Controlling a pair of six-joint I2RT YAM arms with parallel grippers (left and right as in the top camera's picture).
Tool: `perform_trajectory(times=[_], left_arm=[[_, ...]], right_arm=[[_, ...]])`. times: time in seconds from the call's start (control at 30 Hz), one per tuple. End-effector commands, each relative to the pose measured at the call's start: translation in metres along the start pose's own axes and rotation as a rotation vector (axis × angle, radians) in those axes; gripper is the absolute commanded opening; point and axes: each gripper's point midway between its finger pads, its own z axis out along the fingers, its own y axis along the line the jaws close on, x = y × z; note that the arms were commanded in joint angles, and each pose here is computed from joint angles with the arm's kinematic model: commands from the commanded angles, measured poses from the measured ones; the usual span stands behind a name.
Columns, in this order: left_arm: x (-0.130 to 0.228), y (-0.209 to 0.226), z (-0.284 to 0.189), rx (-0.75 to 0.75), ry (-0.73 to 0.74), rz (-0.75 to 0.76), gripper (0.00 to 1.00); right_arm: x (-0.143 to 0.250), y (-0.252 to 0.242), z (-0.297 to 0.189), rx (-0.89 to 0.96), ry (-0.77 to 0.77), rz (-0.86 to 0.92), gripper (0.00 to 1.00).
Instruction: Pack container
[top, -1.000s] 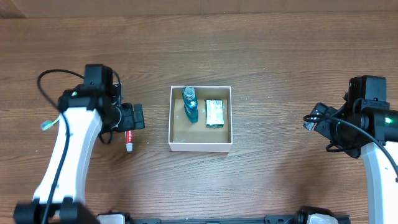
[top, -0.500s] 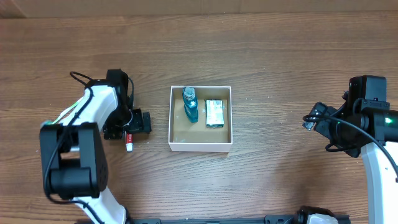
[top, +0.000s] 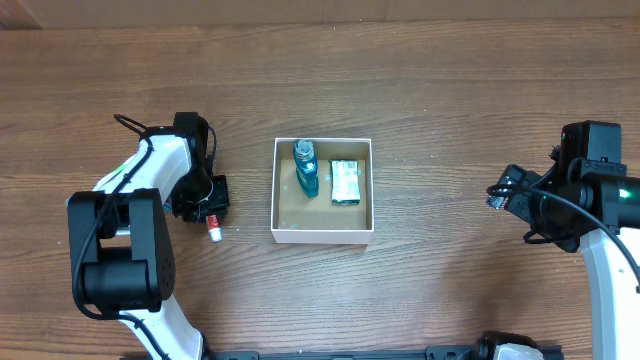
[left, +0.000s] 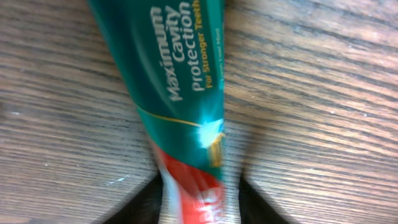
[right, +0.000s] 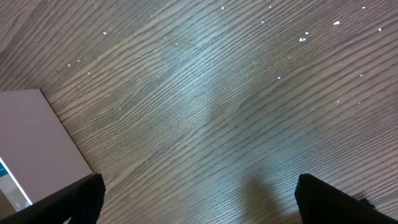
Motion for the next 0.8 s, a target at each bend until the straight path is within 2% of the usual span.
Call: perform_trajectory(times=[0.0, 0.2, 0.33, 0.5, 0.67, 0.77], left_arm=[[-0.004, 0.004, 0.012, -0.019, 0.014, -0.009, 0.30], [-0.005, 0.005, 0.011, -0.025, 0.007, -0.006, 0.27], [-0.011, 0.010, 0.003, -0.064, -0.007, -0.006, 0.08], [-0.021, 0.009, -0.019, -0.064, -0.022, -0.009, 0.04], [-0.034, 0.000, -0.068, -0.052, -0.088, -0.006, 0.04], [-0.041, -0.020, -0.125, -0.018, -0.234, 0.039, 0.04]], right_arm=[[0.000, 0.000, -0.001, -0.005, -0.010, -0.001, 1.00], [0.000, 0.000, -0.001, -0.006, -0.012, -0.001, 1.00], [0.000, 0.000, -0.001, -0.006, -0.011, -0.001, 1.00], [0.000, 0.000, -0.001, -0.006, -0.012, -0.001, 1.00], [-0.001, 0.000, -0.001, -0.007, -0.013, -0.001, 1.00], [-0.002, 0.000, -0.001, -0.008, -0.016, -0.001, 1.00]])
